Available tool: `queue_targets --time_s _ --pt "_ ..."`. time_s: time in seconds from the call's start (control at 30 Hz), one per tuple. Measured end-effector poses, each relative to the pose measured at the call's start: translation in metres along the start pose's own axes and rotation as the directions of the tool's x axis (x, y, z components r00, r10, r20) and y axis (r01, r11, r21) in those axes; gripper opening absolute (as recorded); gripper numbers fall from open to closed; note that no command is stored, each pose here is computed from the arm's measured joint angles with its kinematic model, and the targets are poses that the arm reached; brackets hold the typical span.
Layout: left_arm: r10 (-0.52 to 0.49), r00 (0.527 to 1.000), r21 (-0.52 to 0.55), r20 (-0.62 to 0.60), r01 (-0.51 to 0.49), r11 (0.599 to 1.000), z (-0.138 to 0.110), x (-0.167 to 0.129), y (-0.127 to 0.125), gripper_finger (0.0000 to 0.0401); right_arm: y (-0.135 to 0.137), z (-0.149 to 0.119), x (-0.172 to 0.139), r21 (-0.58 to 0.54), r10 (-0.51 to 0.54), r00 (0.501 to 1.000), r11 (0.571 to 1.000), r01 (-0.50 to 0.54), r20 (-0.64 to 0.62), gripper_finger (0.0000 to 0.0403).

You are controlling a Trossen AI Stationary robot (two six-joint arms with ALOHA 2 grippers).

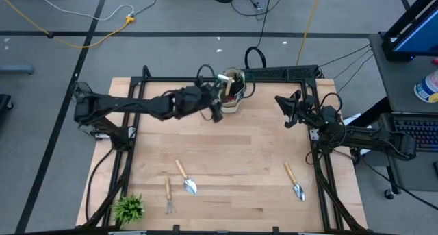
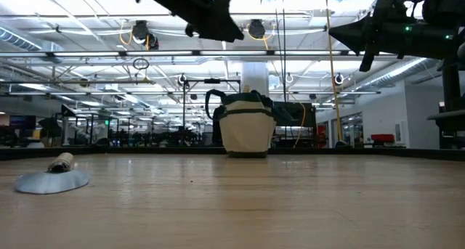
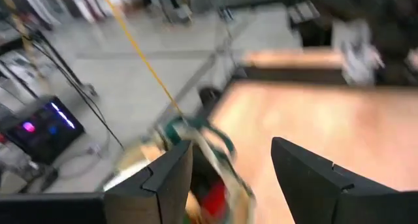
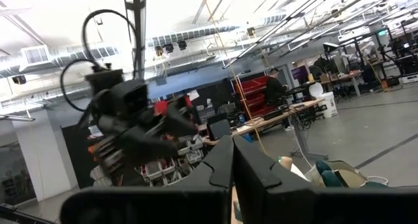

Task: Pick & Place Garden tools in Gardening bag
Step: Put the left trowel into the gardening bag

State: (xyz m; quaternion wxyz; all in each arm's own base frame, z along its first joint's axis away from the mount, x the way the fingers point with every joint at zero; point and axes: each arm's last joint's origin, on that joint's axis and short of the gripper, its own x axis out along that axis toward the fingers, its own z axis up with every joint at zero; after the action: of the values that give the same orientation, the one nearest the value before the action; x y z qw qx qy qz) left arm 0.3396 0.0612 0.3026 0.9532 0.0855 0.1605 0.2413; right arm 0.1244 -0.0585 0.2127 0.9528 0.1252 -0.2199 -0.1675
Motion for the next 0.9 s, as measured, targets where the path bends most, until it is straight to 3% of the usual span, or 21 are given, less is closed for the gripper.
queue_targets --time_s 0.2,0.43,0.7,0.9 --pt "-0.105 0.978 0.038 -0.182 0.114 0.993 -0.006 -0.035 -0.021 0.0198 0.000 0.000 0.000 0.000 0.000 1.000 1.000 0.000 0.000 0.0000" --pt "-0.182 0.919 -0.116 -0.351 0.150 0.982 -0.019 -0.063 -0.044 0.0191 0.000 0.000 0.000 0.000 0.002 1.000 1.000 -0.002 0.004 0.0000" --pt "-0.228 0.816 -0.398 -0.531 -0.003 0.917 -0.037 -0.086 -0.062 0.0193 0.000 0.001 0.000 0.005 0.003 1.000 1.000 -0.003 0.007 0.0000" --pt "-0.283 0.707 -0.583 -0.648 -0.221 0.782 -0.048 -0.101 -0.070 0.0191 0.000 0.001 0.000 0.022 0.003 1.000 1.000 -0.003 0.007 0.0000"
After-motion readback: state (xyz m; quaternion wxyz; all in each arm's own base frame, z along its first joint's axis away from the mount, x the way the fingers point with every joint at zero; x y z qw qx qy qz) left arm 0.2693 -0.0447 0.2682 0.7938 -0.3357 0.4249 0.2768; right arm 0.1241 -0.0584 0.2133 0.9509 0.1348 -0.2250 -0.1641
